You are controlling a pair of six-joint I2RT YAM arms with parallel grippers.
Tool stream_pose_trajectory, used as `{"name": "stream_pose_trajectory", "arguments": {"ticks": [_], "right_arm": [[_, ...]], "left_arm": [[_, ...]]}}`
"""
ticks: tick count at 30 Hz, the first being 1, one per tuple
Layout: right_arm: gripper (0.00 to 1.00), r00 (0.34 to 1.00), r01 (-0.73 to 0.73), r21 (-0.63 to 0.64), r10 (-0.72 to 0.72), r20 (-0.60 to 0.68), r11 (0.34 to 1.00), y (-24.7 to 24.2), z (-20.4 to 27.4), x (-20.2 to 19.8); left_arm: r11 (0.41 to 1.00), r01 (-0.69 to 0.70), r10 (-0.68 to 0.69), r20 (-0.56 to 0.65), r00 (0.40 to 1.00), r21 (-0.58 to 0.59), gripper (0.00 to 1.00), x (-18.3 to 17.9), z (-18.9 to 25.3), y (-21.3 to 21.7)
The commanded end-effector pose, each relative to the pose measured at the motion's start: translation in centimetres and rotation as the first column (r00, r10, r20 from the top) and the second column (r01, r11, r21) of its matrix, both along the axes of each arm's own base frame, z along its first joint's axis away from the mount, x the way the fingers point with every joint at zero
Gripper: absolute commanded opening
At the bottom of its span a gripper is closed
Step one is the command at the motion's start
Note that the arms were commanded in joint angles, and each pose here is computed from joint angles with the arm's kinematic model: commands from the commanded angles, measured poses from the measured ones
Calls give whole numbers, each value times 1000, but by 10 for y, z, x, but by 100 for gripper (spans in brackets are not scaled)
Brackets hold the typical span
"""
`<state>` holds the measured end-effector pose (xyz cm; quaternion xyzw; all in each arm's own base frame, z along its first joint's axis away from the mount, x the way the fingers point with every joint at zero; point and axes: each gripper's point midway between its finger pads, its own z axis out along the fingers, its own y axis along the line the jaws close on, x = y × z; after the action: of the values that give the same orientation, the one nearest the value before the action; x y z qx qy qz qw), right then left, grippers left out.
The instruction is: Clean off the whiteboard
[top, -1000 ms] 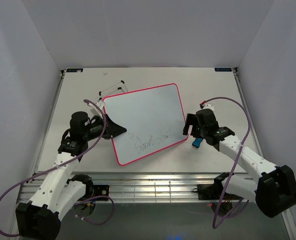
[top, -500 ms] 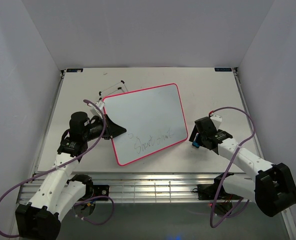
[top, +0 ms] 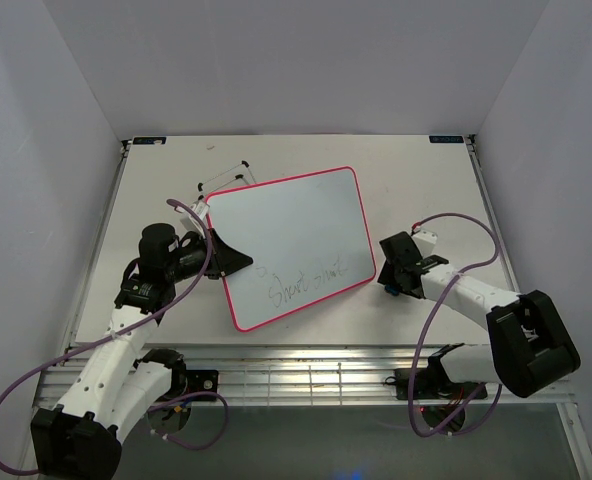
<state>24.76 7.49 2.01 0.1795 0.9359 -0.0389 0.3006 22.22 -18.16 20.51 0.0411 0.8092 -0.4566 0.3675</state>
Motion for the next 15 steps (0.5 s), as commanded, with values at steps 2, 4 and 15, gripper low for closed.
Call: {"name": "stream_pose_trajectory", "arguments": {"ticks": [2,4,15], "right_arm": [[64,996,44,-4,-43,80,999,2,13,24],[50,996,40,6,-40,84,999,3,12,23],[8,896,-375,136,321,307,917,71,69,34]], "left_arm": [[994,-6,3,23,1000,113,0,1,-20,10],[994,-5,3,20,1000,114,0,1,-21,10],[994,5,-6,5,1000,112,0,1,-24,8]]}}
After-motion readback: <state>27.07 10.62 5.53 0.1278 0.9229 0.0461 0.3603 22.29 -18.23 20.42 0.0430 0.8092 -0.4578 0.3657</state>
